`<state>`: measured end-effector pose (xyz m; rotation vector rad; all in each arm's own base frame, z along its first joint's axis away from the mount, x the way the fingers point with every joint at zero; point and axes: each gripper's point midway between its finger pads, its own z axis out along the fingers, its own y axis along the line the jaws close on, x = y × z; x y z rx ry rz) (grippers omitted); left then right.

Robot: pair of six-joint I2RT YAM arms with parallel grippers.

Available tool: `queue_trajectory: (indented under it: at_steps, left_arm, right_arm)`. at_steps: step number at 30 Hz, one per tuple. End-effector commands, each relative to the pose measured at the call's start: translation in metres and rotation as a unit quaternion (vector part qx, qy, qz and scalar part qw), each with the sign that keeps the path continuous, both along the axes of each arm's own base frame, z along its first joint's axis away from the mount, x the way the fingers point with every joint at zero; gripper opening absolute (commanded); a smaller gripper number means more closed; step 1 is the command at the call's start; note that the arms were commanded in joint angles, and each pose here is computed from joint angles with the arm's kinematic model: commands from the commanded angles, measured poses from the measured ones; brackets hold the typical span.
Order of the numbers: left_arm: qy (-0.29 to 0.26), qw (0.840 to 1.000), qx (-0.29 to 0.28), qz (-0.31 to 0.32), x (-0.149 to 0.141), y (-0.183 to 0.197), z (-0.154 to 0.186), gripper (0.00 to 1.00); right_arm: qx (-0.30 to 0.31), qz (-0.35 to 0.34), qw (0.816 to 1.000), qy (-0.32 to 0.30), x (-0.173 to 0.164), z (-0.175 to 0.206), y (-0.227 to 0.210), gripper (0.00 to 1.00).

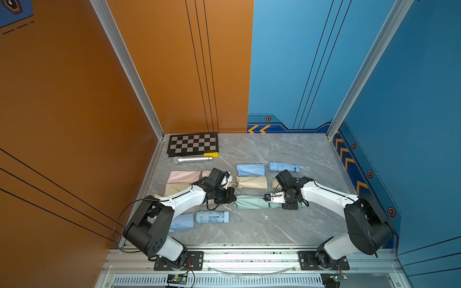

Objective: Take umbrellas out of sleeves
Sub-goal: Place the umbrella sleeve at the center of the board.

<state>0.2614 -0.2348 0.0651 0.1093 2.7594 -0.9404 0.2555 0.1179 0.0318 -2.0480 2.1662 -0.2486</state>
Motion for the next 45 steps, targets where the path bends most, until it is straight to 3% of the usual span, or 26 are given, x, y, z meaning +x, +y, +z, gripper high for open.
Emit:
queue_trajectory:
  at_steps: [1,36,45]
  left_arm:
    - [0.002,1.000,-0.007,-0.012,0.002,-0.003,0.004,0.00]
    - [-0.003,0.999,-0.024,-0.023,-0.004,-0.026,0.003,0.00]
    - [-0.004,0.999,-0.024,-0.022,-0.004,-0.026,0.003,0.00]
  right_arm:
    - [-0.001,0.008,1.000,-0.002,-0.002,0.003,-0.007,0.33]
    - [0.025,-0.010,1.000,0.009,-0.002,-0.003,-0.020,0.34]
    - [0.021,-0.016,0.999,0.018,-0.005,-0.007,-0.024,0.39]
